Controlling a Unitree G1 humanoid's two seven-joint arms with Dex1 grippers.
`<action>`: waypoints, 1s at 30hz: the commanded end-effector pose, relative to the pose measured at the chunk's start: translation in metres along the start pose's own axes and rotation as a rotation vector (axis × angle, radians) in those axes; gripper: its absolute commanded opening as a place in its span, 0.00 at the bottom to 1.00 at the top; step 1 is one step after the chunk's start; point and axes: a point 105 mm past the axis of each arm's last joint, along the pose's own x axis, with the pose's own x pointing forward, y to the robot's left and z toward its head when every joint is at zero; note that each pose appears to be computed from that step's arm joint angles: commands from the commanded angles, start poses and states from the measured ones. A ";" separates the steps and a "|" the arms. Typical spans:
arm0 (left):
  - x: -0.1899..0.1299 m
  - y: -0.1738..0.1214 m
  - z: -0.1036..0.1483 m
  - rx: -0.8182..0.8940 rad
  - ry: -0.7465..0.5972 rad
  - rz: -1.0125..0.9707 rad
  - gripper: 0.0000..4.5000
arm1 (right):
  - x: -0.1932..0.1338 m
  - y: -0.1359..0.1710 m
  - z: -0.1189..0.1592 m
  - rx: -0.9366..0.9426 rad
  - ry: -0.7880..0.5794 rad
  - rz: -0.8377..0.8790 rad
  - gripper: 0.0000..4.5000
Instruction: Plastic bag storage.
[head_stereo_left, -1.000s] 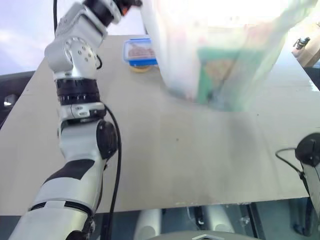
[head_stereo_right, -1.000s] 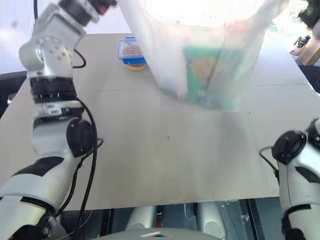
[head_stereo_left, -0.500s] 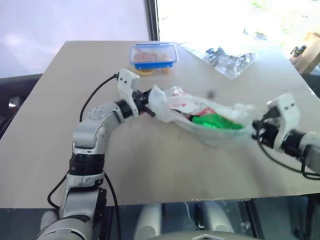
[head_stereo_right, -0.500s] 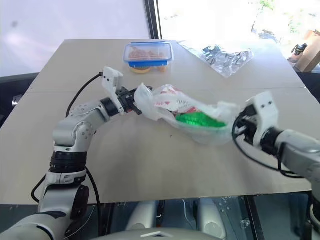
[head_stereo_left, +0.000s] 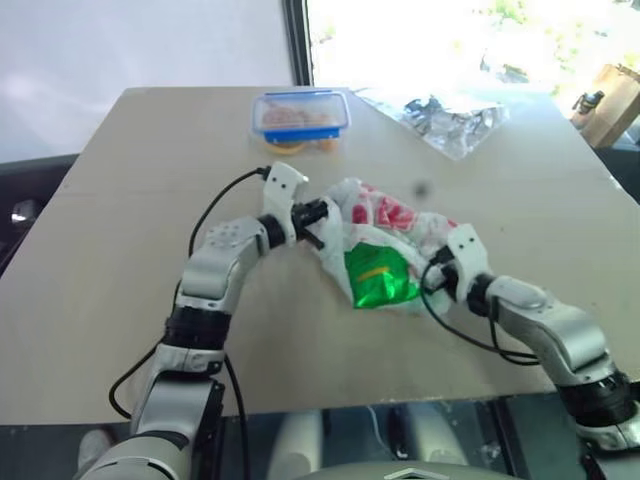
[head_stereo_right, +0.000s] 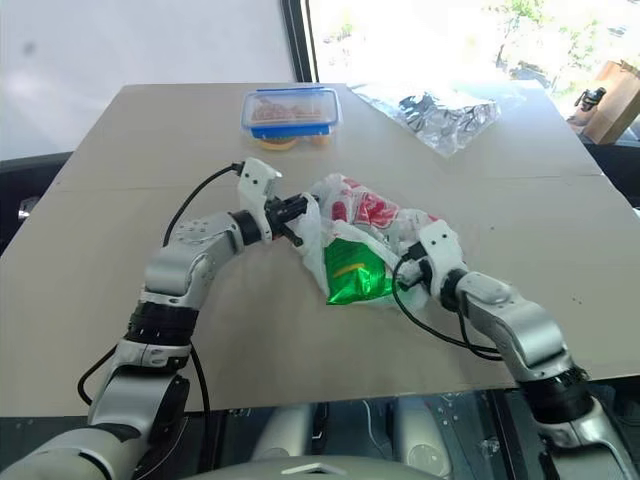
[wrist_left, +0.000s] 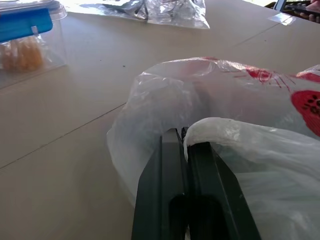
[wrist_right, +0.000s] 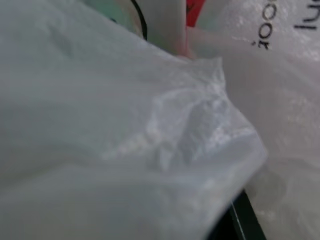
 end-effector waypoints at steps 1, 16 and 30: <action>0.001 0.013 0.032 0.045 -0.111 0.067 0.02 | 0.007 -0.042 0.019 -0.083 -0.069 -0.157 0.00; -0.084 -0.018 0.042 0.113 -0.233 -0.038 0.00 | -0.115 -0.003 0.042 -0.306 -0.227 -0.033 0.30; -0.142 -0.005 -0.007 0.070 -0.094 -0.104 0.40 | -0.189 0.022 -0.012 -0.151 -0.089 -0.010 1.00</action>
